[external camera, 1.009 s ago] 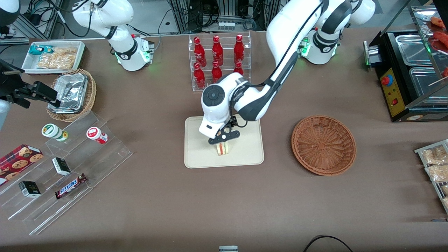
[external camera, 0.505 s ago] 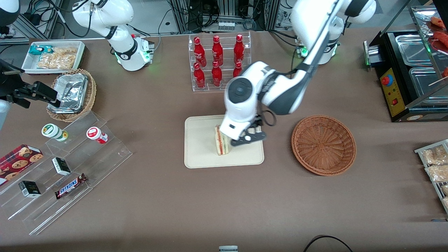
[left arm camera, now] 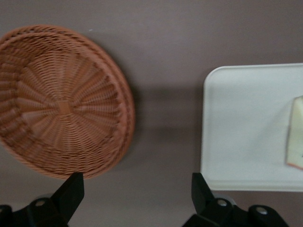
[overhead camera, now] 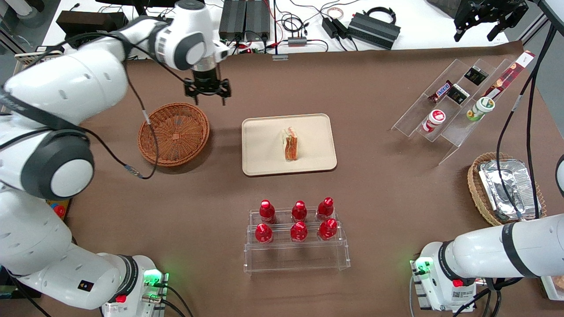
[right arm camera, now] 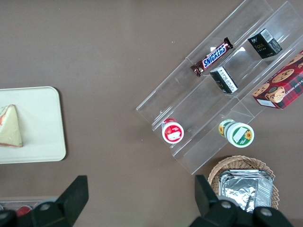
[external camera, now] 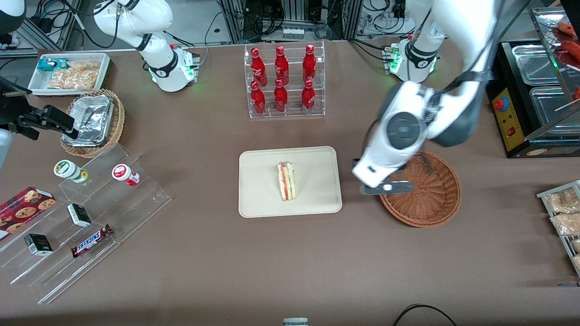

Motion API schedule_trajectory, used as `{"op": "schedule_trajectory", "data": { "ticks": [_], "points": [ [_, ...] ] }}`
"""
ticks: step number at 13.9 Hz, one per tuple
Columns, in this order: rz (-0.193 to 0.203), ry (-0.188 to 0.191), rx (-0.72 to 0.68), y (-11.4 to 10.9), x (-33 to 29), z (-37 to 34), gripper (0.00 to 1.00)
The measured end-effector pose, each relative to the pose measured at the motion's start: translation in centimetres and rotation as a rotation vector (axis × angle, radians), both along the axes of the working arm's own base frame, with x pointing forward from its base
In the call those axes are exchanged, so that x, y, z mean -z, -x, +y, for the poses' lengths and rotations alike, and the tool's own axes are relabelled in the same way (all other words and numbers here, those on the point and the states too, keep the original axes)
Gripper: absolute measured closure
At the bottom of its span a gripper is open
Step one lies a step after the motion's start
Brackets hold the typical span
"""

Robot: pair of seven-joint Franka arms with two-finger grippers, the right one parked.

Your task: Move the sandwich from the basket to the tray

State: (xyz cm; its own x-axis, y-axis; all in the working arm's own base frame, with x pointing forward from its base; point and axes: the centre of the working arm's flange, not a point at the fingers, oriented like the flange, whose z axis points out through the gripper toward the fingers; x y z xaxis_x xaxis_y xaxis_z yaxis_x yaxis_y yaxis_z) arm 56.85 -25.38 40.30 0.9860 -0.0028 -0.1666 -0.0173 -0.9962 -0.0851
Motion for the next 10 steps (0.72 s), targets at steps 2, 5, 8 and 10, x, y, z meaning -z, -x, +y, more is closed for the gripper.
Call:
{"op": "schedule_trajectory", "data": {
  "ticks": [2, 5, 8, 10],
  "points": [
    [0.039, 0.006, 0.044, -0.1, -1.8, 4.8, 0.0],
    [0.083, 0.024, 0.083, -0.1, -5.2, 11.9, 0.0],
    [0.094, 0.038, 0.077, 0.7, -9.0, 17.0, 0.0],
    [0.085, 0.047, 0.095, 1.1, -11.4, 18.7, 0.0]
  ]
}}
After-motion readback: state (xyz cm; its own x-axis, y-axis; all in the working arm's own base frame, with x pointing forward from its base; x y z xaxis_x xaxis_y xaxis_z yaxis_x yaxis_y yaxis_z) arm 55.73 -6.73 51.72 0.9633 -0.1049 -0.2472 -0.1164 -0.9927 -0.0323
